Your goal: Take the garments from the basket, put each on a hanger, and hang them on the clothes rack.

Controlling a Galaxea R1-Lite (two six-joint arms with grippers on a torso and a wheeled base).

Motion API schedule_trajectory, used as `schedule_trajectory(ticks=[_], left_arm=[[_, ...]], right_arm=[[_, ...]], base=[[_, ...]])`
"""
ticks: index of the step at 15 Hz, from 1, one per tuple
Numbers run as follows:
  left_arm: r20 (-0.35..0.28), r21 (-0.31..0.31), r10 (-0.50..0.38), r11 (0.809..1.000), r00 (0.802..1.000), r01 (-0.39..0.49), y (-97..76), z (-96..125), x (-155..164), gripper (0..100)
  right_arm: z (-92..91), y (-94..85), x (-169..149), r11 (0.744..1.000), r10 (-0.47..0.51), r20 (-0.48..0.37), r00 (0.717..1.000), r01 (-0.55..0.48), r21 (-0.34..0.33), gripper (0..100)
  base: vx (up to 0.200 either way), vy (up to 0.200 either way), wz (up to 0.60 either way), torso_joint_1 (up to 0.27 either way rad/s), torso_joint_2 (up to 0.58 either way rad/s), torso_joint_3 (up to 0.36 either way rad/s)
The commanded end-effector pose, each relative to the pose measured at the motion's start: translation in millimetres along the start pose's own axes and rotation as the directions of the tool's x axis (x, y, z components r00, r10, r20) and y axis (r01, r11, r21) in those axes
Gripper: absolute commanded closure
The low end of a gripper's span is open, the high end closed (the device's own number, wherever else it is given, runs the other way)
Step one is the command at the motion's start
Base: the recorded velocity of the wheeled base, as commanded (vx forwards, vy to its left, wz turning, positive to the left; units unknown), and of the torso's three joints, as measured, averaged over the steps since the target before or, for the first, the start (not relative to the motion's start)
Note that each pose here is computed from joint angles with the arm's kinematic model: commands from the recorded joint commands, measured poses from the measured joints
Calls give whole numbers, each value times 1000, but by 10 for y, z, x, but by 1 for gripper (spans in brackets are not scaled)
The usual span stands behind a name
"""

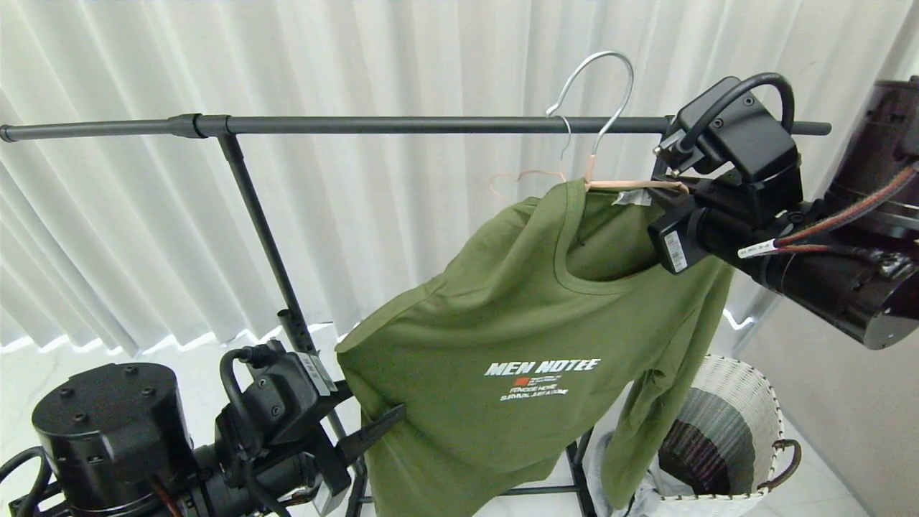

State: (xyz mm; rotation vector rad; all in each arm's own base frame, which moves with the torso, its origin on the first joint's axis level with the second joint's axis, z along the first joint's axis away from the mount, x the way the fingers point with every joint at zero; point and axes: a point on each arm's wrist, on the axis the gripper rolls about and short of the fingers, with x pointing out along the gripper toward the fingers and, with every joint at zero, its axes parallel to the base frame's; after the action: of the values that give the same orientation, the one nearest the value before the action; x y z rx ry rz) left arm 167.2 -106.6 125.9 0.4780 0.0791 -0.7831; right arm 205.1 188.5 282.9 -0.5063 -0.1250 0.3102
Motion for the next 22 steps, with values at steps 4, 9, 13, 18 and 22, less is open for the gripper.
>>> schedule_trajectory(ticks=[4,9,13,18,22], left_arm=[[-6,-1,9,1000,1000,-9,11,-13,-11,100],[26,-2,110,994,994,-110,122,22,-201,100],[49,25,113,993,992,-115,54,16,-374,100],[13,131,12,991,1000,-14,-69,-17,-190,100],[-60,161,100,983,993,-89,7,-14,114,100]], right_arm=[[-45,-11,30,999,-32,-31,999,32,-9,100],[-188,-201,108,985,-163,-141,976,152,-84,100],[-179,-289,169,978,-202,-145,969,192,-82,100],[39,-334,327,974,-227,-92,970,223,-46,100],[202,-307,321,979,-202,-70,977,200,-35,100]], base=[[0,0,0,0,0,0],[0,0,0,0,0,0],[0,0,0,0,0,0],[0,0,0,0,0,0],[0,0,0,0,0,0]])
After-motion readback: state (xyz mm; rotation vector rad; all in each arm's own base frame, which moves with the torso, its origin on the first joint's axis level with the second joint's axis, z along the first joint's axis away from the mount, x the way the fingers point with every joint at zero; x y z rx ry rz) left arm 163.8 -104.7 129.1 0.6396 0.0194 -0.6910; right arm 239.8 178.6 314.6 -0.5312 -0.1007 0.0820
